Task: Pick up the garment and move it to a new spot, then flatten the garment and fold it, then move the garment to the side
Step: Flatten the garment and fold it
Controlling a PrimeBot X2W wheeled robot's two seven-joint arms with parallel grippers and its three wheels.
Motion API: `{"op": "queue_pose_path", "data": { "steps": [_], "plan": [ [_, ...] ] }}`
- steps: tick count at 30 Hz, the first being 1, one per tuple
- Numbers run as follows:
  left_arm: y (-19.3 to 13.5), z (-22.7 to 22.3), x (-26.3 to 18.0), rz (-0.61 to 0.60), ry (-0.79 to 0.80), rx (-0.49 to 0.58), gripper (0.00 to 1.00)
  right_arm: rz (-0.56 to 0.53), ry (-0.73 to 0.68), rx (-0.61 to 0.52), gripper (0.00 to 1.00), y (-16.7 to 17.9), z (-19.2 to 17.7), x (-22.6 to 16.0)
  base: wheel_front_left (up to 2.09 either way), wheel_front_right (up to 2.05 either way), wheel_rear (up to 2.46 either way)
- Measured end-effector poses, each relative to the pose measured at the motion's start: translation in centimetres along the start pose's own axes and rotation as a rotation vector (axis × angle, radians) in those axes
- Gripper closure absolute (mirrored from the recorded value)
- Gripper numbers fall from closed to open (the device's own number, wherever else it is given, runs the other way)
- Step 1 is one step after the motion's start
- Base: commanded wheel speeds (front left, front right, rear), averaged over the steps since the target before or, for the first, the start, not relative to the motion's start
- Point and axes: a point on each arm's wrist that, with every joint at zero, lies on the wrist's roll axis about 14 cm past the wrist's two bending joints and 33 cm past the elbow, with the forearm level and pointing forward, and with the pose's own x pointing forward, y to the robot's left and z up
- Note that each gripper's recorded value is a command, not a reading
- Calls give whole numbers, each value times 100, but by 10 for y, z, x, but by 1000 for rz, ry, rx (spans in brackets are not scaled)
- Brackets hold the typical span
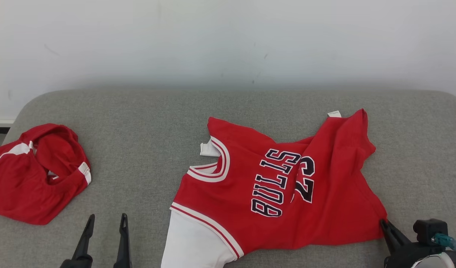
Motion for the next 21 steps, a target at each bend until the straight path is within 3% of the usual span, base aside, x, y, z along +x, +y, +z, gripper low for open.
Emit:
{"op": "queue_pose_path", "data": {
  "steps": [10, 21],
  "plan": [
    [-4, -2, -7, -12, 5, -8, 0, 26, -63, 19, 100, 0, 2, -30, 0, 0, 0],
    [-9, 0, -4, -26, -1, -11, 0, -13, -28, 191, 100, -5, -12, -86, 0, 0, 0]
  ]
}}
